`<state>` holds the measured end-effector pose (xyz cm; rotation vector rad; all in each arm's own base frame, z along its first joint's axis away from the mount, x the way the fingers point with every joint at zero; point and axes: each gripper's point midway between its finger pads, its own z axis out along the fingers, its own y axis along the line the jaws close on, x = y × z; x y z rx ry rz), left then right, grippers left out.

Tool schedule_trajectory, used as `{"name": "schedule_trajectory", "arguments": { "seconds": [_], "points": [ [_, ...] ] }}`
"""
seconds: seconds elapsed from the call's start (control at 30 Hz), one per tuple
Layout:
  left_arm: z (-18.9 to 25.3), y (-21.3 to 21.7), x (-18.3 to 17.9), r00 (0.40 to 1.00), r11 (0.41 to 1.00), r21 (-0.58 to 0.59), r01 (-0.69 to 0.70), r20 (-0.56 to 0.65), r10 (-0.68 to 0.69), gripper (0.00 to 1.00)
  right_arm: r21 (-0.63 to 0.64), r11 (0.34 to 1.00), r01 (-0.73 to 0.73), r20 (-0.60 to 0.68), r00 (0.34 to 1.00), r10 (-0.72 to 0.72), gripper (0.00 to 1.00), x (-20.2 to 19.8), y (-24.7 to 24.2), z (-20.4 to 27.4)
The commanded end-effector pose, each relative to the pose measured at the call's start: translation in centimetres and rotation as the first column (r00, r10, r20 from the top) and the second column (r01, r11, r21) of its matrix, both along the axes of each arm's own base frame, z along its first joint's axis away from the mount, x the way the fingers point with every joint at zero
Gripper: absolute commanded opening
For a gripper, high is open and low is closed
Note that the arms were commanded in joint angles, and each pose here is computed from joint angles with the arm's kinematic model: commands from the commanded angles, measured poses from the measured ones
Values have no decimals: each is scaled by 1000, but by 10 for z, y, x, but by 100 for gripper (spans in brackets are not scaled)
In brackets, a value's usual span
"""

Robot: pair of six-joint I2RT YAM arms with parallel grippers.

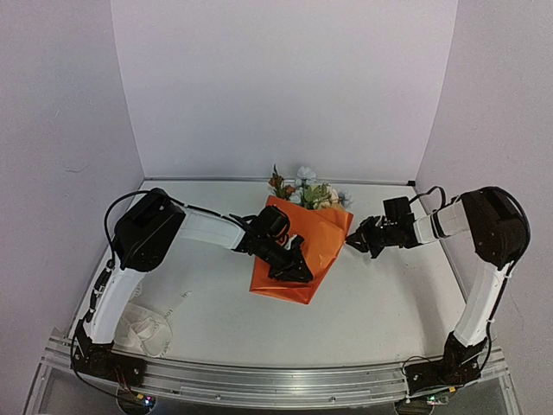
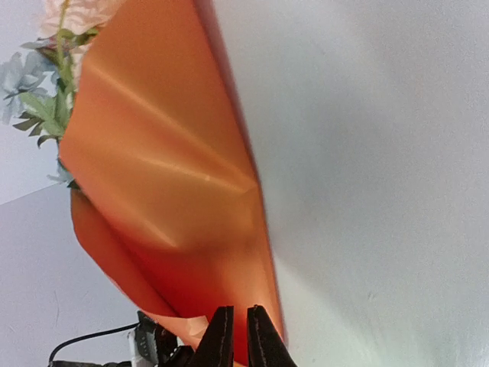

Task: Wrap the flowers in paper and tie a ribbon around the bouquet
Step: Adjust the folded bouquet at the center of the board.

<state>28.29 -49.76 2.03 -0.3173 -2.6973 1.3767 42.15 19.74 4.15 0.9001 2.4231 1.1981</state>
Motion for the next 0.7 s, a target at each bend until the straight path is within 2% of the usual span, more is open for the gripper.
{"name": "schedule_trajectory", "arguments": {
  "seconds": [0.0, 0.4, 0.67],
  "points": [
    [-54, 35, -6, 997, 975, 219, -44, -52, 57, 16, 58, 997, -42, 117, 992, 35, 10, 9, 17, 55],
    [-53, 34, -4, 997, 975, 218, -42, -51, 54, 16, 87, 996, -33, 37, 999, 30, 8, 20, 36, 23],
    [-52, 34, -4, 997, 975, 219, -43, -48, 55, 16, 93, 994, 56, -53, 997, -51, 4, 39, 31, -7]
  ]
}}
